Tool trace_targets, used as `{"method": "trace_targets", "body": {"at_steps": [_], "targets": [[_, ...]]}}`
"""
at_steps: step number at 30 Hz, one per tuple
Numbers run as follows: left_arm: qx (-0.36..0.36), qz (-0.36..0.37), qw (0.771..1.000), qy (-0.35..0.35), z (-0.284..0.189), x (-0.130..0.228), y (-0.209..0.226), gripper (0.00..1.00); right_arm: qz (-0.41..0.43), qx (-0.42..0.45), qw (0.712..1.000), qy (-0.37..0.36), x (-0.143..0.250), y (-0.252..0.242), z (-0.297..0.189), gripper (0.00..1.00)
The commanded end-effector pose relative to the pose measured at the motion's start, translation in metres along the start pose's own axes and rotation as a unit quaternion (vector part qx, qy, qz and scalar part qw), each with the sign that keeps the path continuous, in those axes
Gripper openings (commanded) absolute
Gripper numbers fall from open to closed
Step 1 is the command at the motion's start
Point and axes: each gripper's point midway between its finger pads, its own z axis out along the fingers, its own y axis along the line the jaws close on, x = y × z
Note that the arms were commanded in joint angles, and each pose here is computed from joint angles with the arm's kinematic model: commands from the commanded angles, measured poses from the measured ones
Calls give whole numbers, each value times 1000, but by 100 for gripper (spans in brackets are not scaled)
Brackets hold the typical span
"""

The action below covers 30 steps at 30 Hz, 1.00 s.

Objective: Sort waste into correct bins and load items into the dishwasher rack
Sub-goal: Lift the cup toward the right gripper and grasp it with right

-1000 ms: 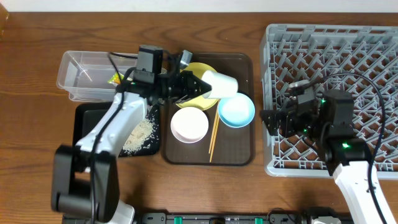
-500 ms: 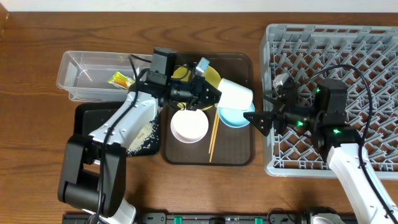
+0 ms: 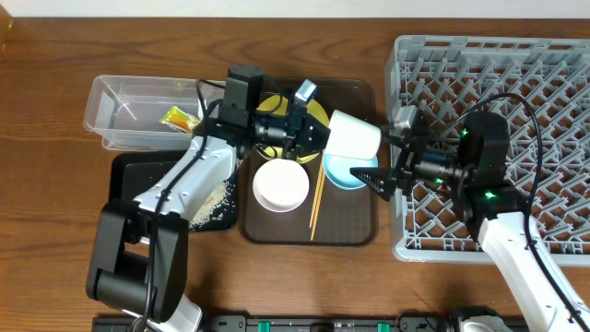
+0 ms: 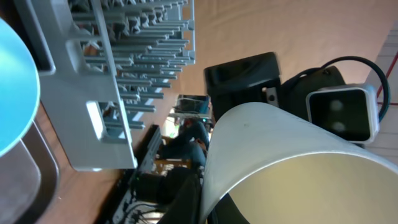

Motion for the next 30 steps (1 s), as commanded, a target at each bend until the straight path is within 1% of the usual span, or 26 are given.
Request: {"method": "trace_targets", "body": {"at_steps": [1,3,9,18,20,24,30], "targets": [[15,-11,1000,23,3,7,-10,6,-28,-21,999,-8,-10,9,5,96],[15,-11,999,26,5,8,-10,6,-37,-23,999,-12,-13,11,7,94],[19,-28,999,36,7,12,-12,6,-50,-23,998,-19,-17,11,7,93],[26,-42,998,48,7,16,-15,6,-75,-21,996,-33,-26,11,7,84],[26,-43,998,48,7,16,-15,6,-75,-21,996,-33,-26,11,7,82],[25,-53,997,48,7,16,-15,6,-75,-21,996,-33,-26,11,7,72],[25,-53,997,47,7,16,-15,7,-74,-21,997,-32,-26,11,7,72]]}}
